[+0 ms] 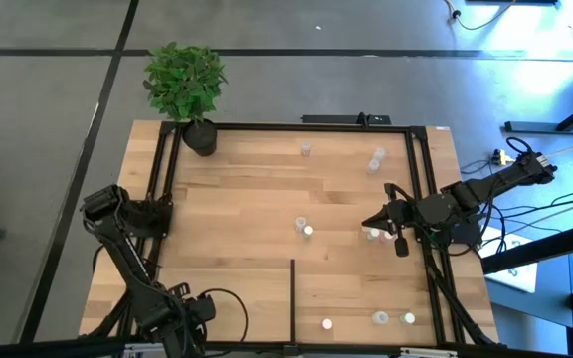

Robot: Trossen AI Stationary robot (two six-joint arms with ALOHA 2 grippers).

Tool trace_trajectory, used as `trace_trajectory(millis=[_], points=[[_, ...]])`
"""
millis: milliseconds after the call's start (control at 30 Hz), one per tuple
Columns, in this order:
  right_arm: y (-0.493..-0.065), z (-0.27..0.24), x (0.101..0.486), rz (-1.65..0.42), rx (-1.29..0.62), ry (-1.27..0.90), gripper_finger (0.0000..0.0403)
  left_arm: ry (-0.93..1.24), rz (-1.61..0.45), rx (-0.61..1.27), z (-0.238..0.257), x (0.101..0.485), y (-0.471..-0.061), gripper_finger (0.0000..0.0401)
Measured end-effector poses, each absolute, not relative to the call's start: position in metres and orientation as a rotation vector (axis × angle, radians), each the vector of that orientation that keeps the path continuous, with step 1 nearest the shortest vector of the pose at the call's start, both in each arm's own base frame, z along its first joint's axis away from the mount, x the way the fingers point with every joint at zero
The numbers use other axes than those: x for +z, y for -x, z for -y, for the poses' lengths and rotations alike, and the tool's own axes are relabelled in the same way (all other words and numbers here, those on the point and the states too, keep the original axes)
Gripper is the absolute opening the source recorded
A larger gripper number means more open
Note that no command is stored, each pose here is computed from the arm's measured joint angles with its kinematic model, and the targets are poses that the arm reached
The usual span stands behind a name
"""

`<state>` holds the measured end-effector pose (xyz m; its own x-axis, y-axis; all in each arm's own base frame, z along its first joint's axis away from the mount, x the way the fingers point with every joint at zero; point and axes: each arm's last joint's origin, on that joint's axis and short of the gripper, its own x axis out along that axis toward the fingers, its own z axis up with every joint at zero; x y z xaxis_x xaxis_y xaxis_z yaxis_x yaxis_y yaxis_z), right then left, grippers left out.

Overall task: Pick and place medicine bottles onto shelf by color
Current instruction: Put the middle white pill bottle on the shelf, then put the top left green pill bottle on the shelf

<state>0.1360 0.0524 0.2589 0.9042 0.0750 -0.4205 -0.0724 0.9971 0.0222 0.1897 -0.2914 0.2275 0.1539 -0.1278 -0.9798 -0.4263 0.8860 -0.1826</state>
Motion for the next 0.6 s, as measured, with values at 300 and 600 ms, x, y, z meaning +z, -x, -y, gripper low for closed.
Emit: trace_trajectory(millis=[300,600], points=[[-0.1361,-0.0524,0.2588,-0.435,0.076,-0.006,0.0016,0.48,-1.416,0.229,0.2925,0.2275,-0.1879,0.0258],[-0.1361,-0.0523,0.2589,-0.435,0.076,-0.006,0.0016,0.472,-1.415,0.22,0.2926,0.2276,-0.188,0.0286]])
